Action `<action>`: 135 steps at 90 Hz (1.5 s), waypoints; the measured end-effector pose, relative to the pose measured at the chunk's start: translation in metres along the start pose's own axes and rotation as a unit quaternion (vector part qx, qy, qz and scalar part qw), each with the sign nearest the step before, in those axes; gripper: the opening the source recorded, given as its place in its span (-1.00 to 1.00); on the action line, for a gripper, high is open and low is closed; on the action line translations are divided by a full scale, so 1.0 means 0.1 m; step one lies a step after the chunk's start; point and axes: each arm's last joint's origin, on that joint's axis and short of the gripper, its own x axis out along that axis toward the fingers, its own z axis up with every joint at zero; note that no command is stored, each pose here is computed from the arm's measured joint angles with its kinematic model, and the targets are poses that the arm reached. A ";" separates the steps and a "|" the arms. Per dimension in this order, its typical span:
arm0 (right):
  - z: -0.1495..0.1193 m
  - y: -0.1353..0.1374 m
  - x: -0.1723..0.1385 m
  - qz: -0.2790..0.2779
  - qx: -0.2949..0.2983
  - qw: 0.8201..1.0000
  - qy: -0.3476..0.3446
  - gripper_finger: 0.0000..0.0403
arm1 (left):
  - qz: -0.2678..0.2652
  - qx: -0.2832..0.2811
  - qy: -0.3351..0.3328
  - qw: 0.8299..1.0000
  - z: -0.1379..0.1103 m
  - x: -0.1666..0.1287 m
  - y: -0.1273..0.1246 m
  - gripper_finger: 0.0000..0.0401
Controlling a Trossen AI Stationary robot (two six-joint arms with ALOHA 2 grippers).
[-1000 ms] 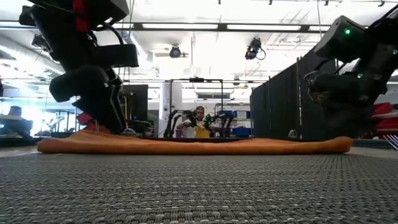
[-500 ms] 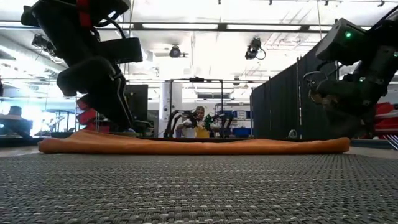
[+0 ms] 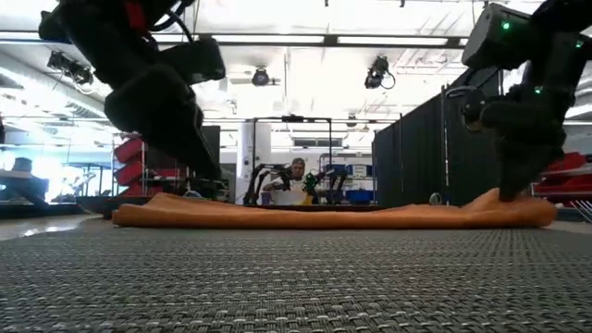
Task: Set table place
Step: Fold the orange table napkin
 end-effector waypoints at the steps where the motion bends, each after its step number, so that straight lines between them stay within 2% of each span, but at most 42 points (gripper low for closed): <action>1: 0.01 0.01 -0.01 0.002 0.000 1.000 -0.002 -1.00 | 0.000 0.001 0.000 1.000 0.00 0.01 0.00 -0.02; 14: 0.14 0.11 -0.12 0.029 -0.012 0.999 -0.031 -1.00 | 0.008 0.013 0.010 1.000 -0.06 0.19 -0.04 -0.02; 34: 0.36 0.30 -0.23 0.114 -0.009 0.986 -0.119 -1.00 | 0.017 0.002 0.008 1.000 -0.12 0.45 -0.06 -0.02; 45: 0.40 0.35 -0.21 0.130 -0.007 0.983 -0.131 -1.00 | 0.020 -0.003 0.008 1.000 -0.12 0.50 -0.05 -0.02; 61: 0.31 0.28 -0.15 0.083 -0.009 0.993 -0.086 -1.00 | 0.021 -0.003 0.008 1.000 -0.13 0.50 -0.05 -0.02; 81: 0.10 0.09 -0.11 -0.035 0.011 0.999 -0.013 -1.00 | 0.021 -0.003 0.009 1.000 -0.13 0.50 -0.05 -0.02; 105: -0.04 -0.03 -0.01 -0.058 0.038 0.997 0.037 -0.98 | 0.021 -0.003 0.010 1.000 -0.13 0.50 -0.05 -0.02; 116: -0.07 -0.05 -0.02 -0.058 0.046 0.995 0.062 -0.84 | 0.021 -0.003 0.010 1.000 -0.13 0.50 -0.05 -0.02; 135: -0.07 -0.03 -0.03 -0.033 0.063 0.993 0.090 -0.40 | 0.020 -0.002 0.009 1.000 -0.13 0.50 -0.05 -0.02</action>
